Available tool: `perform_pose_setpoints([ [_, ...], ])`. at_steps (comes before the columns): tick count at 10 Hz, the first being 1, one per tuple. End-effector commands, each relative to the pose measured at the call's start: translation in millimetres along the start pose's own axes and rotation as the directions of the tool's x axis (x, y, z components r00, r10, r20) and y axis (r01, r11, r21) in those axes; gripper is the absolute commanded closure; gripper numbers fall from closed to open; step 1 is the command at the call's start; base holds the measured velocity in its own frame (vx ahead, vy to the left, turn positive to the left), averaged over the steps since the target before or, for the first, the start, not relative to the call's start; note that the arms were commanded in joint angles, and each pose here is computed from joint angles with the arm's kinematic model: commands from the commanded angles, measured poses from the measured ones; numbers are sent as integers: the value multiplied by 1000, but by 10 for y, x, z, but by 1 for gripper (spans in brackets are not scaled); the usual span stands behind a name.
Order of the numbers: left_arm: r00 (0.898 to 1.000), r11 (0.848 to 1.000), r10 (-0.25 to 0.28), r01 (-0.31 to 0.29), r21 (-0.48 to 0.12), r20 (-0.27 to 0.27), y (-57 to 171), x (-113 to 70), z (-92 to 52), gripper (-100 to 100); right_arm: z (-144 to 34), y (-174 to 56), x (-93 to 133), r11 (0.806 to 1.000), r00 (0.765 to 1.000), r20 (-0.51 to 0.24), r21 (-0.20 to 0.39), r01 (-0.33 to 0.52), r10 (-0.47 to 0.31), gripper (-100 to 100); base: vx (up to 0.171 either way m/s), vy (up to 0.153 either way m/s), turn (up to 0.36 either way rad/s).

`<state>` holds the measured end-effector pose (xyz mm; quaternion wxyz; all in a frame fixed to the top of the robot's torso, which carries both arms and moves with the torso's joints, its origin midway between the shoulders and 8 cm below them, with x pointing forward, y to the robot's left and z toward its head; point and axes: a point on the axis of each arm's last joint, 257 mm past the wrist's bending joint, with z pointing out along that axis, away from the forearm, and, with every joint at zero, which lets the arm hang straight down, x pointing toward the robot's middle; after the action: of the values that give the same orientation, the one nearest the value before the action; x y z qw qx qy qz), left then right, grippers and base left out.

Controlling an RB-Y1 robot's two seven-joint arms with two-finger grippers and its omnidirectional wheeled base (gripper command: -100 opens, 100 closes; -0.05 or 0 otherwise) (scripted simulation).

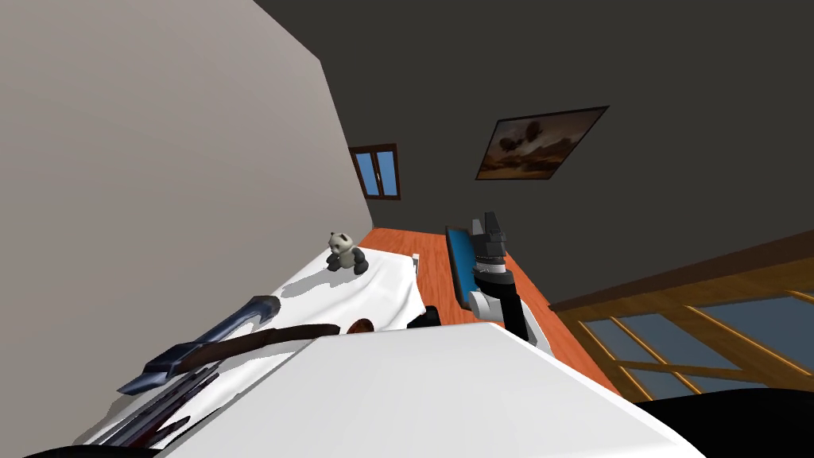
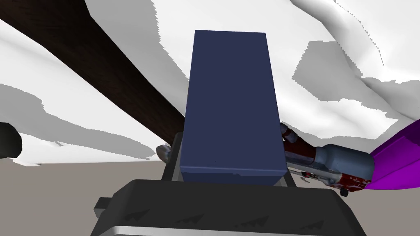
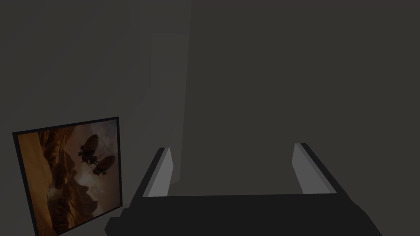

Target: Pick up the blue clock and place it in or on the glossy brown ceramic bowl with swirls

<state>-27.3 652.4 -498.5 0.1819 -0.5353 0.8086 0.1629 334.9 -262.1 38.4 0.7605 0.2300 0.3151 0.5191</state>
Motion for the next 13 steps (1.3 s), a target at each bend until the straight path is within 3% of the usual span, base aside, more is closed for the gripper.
perform_pose_setpoints([
  [1, 1000, 1000, 2, -2, 4, -13, -23, 23, -48, 100, 0, 0, 0, 1000, 1000, 0, 0, 0, 0, 0, 135, -69, 44],
  [7, 996, 1000, -4, 6, 27, -92, -135, 353, -220, 100, 0, 0, 0, 1000, 1000, 0, 0, 0, 0, 0, 132, -130, 63],
  [13, 983, 999, -15, 23, 40, -185, -206, 787, -422, 100, 0, 0, 0, 1000, 1000, 0, 0, 0, 0, 0, 130, -147, 66],
])
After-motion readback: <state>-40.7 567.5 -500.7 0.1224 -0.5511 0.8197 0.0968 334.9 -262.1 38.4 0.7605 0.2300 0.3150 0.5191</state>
